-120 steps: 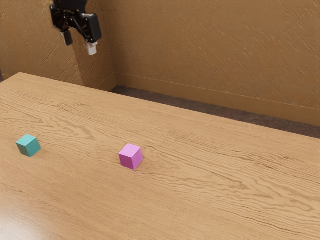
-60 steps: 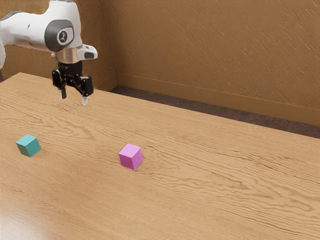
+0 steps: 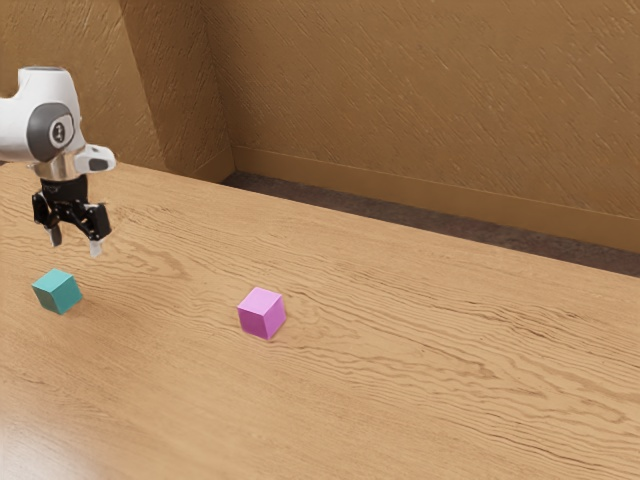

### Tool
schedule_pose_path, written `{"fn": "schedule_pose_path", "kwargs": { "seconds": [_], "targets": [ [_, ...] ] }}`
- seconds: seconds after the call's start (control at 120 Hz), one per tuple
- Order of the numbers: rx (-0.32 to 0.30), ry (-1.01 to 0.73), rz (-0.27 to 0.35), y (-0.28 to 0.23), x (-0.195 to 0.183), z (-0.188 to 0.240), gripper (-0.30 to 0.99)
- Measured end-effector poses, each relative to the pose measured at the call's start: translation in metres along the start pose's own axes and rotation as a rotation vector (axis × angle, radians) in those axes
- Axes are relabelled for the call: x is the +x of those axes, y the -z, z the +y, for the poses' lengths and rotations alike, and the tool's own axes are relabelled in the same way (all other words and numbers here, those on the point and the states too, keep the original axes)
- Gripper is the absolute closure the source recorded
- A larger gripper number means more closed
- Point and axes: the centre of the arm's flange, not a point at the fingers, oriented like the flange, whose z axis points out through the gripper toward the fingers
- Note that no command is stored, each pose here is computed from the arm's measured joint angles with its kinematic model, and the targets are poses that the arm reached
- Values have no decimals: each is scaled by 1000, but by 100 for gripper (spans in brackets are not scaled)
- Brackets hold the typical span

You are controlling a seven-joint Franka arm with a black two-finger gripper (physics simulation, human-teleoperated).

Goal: Pick up the blue block with one arm, and put the blue block on the pink block with one arm

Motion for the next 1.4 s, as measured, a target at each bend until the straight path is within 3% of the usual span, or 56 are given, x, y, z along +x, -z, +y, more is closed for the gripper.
{"fn": "schedule_pose_path", "kwargs": {
  "seconds": [0.55,1.0,1.4],
  "targets": [
    [16,-97,80,-48,-6,-91,0],
    [-2,-192,98,-38,1,-82,0],
    [0,-171,77,-77,-27,-110,0]
  ]
}}
